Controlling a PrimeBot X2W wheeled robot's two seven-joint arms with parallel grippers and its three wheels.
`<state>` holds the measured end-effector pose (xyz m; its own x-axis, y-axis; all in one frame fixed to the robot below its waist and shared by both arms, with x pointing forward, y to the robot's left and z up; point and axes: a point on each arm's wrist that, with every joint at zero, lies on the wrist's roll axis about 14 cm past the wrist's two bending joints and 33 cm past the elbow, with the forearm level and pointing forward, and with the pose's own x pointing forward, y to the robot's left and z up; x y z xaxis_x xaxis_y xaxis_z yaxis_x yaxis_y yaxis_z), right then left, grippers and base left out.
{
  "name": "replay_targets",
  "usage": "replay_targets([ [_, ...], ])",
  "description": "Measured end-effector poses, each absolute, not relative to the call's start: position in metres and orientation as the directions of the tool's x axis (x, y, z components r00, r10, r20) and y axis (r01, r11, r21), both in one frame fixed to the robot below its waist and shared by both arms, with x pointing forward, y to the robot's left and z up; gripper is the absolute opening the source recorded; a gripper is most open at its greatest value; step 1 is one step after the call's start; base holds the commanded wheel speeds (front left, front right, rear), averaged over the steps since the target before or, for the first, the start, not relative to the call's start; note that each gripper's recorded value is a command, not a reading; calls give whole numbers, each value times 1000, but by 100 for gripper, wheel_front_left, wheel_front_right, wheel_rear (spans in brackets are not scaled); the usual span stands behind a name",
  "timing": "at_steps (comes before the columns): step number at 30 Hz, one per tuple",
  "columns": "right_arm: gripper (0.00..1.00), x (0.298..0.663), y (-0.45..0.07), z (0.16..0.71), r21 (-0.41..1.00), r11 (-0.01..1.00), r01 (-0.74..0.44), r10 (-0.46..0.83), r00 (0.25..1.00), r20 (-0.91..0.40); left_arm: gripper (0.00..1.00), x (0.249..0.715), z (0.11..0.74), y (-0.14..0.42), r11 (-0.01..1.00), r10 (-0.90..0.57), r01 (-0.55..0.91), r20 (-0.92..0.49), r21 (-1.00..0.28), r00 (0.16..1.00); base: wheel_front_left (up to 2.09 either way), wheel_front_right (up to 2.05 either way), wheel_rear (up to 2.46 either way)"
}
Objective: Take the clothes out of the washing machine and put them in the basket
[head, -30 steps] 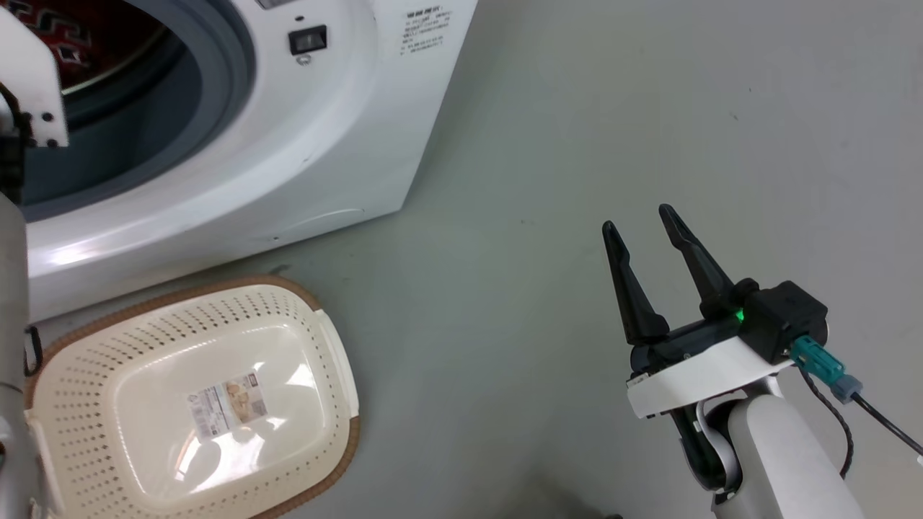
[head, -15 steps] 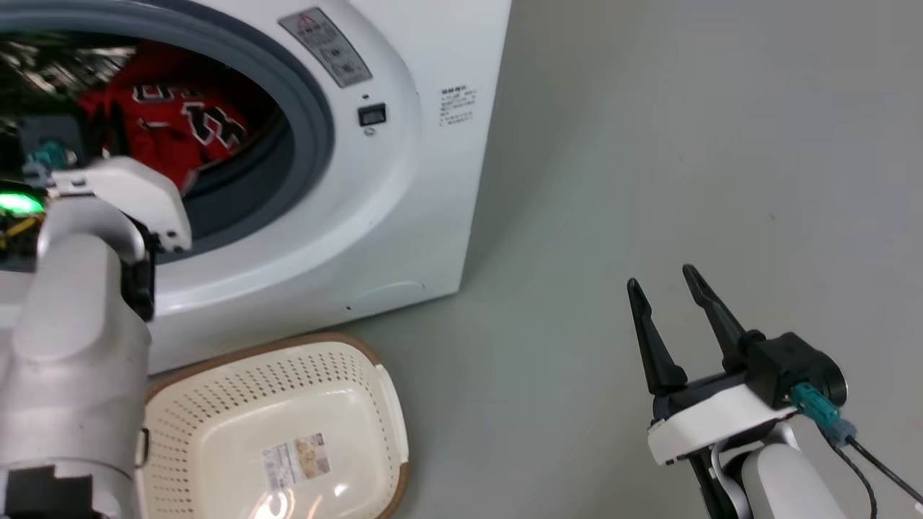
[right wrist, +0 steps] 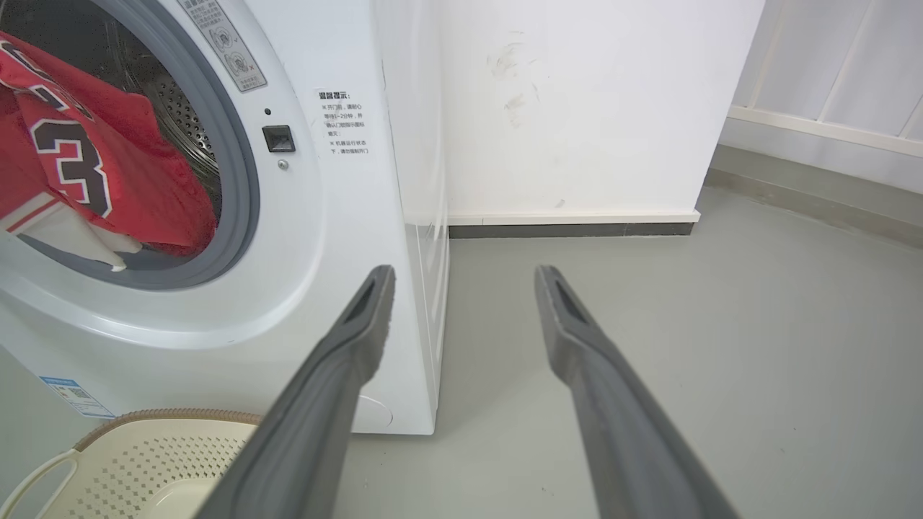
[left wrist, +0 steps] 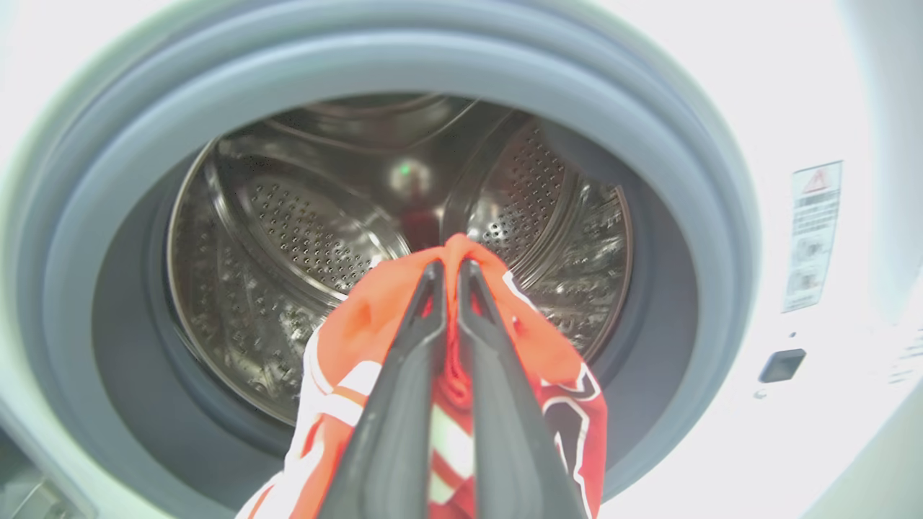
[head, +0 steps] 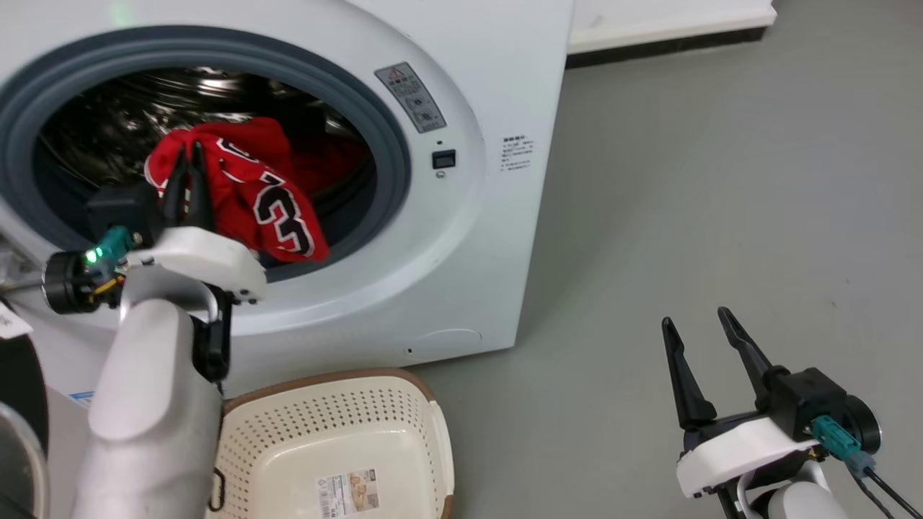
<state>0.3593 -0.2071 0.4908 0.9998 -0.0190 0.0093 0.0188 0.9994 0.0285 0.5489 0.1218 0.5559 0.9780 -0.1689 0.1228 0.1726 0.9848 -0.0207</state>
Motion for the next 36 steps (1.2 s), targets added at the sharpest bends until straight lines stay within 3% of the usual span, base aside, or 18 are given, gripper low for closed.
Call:
replay_targets([
  [11, 100, 357, -197, 507, 10, 1000, -15, 15, 999, 38, 0, 462, 584, 114, 975, -157, 194, 275, -112, 949, 0, 0, 0],
  [17, 100, 359, -191, 503, 1, 999, -33, 33, 999, 18, 0, 411, 538, 124, 976, -98, 119, 123, -182, 988, 0, 0, 0],
  [23, 100, 365, -181, 495, 3, 998, -63, 63, 998, -8, 0, 382, 460, 145, 977, -23, -4, -125, -213, 992, 0, 0, 0],
  [29, 100, 388, -174, 482, 8, 996, -88, 88, 995, -35, 0, 375, 361, 147, 976, -7, -84, -410, -203, 912, 0, 0, 0],
  [36, 100, 408, -170, 455, 29, 994, -102, 104, 990, -91, 0, 390, 297, 148, 983, -10, -96, -571, -155, 821, 0, 0, 0],
])
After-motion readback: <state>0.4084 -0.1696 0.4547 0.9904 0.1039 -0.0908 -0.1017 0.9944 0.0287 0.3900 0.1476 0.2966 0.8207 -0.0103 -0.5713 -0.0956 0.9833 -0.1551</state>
